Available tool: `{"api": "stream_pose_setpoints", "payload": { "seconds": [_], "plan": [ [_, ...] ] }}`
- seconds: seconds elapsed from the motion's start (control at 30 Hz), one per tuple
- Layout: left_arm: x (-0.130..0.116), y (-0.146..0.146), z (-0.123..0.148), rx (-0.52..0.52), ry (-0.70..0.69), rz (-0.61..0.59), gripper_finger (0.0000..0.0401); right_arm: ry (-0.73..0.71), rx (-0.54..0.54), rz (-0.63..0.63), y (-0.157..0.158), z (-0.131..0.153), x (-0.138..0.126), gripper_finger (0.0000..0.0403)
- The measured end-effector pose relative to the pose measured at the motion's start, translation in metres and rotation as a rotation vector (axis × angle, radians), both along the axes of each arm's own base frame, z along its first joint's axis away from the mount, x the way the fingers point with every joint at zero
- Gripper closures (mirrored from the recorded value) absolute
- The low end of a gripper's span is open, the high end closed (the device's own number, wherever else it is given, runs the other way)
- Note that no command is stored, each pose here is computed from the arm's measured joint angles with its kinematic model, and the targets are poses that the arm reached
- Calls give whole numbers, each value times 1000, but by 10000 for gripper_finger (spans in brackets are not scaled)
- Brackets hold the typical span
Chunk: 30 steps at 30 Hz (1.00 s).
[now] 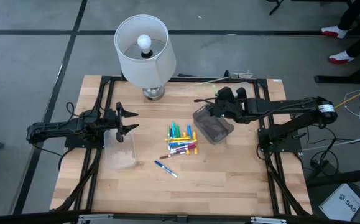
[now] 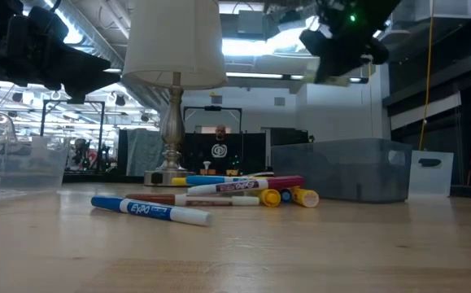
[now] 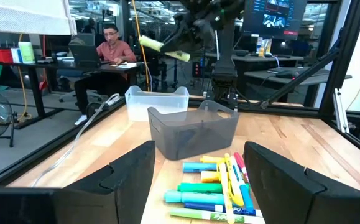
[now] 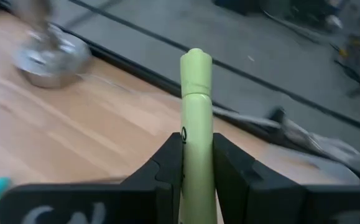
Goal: Pick & Place Markers
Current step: Put the light green highlighter pen into the right transparent bin
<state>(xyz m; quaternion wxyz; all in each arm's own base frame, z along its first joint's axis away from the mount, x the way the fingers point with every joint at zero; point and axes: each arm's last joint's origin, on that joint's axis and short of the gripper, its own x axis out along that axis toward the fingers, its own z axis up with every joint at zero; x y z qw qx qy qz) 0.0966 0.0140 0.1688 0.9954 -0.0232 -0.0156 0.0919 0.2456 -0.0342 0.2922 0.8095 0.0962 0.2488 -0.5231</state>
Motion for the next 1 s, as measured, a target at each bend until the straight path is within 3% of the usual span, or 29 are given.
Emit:
{"api": "stream_pose_setpoints", "payload": {
  "seconds": [0.33,1.0],
  "plan": [
    [0,0,0,-1,0,0,159,136,75,-182,-20,-11,-25,336],
    [0,0,0,0,0,0,159,272,178,-308,-45,-25,-46,336]
  ]
}}
